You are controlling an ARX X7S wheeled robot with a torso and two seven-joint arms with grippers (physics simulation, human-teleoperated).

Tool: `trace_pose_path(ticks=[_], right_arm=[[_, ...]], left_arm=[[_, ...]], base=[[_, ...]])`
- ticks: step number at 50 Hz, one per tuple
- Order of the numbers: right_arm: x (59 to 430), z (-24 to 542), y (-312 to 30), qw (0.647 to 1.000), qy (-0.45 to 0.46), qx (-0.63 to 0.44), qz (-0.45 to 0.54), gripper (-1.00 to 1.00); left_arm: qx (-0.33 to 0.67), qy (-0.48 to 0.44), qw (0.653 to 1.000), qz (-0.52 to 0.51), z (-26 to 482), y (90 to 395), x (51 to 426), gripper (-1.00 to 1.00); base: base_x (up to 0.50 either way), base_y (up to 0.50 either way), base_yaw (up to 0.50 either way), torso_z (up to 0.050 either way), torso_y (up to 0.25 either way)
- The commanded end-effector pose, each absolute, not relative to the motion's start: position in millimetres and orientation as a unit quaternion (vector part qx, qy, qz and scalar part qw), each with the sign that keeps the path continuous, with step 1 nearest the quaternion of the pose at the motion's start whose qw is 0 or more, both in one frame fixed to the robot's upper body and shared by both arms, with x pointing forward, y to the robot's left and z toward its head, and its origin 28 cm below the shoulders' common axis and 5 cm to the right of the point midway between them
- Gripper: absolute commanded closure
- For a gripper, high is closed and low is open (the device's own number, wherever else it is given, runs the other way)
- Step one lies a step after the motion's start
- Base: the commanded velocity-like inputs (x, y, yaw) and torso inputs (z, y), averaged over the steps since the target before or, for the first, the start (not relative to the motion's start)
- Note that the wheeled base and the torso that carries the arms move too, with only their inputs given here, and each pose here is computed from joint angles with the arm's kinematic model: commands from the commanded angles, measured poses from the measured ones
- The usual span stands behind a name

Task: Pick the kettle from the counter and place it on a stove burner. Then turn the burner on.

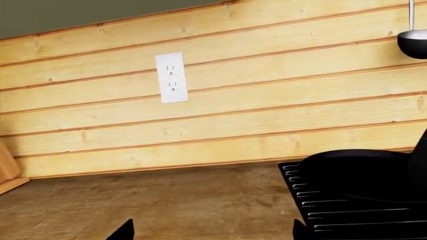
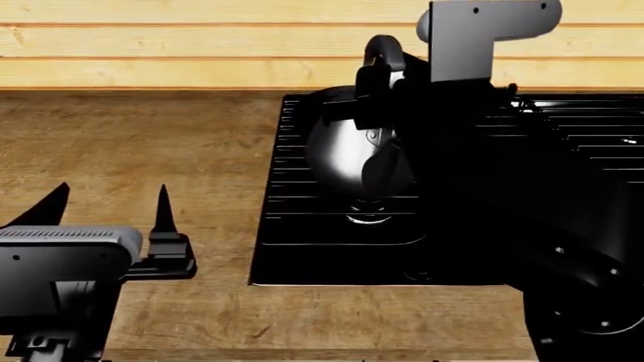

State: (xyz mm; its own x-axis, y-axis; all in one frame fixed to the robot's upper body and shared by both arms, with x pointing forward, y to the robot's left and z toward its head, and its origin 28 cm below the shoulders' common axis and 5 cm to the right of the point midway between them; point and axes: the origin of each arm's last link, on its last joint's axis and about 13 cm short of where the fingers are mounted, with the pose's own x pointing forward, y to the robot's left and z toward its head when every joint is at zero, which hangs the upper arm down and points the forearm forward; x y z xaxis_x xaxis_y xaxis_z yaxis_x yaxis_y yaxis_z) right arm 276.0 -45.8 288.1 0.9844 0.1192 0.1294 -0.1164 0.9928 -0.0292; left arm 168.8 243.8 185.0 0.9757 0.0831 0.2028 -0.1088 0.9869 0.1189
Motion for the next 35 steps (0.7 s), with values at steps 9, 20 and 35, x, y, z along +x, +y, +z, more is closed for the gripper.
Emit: trace_pose_path(ticks=[9,20,35], right_arm=[[295.3,293.6,-51.6,0.995,-0.098,-0.033,-0.013,1.00],[303.0,281.8,-46.2,0.996,-0.077,-0.042,-0.006,1.00],[308.0,284.6,-40.6,0.998,-0.056,-0.020,0.023,1.00]], left_arm=[[0.065,-0.099,0.992,0.049,185.4,243.5,169.2,-1.00],[0.065,-0.100,0.992,0.048,185.1,243.2,170.5,-1.00],[0.067,-0.102,0.991,0.048,187.0,243.6,170.6,-1.00]], base=[[0.00,0.00,0.00,0.000,0.002],[0.00,0.00,0.00,0.001,0.002],[0.00,0.00,0.00,0.001,0.003]])
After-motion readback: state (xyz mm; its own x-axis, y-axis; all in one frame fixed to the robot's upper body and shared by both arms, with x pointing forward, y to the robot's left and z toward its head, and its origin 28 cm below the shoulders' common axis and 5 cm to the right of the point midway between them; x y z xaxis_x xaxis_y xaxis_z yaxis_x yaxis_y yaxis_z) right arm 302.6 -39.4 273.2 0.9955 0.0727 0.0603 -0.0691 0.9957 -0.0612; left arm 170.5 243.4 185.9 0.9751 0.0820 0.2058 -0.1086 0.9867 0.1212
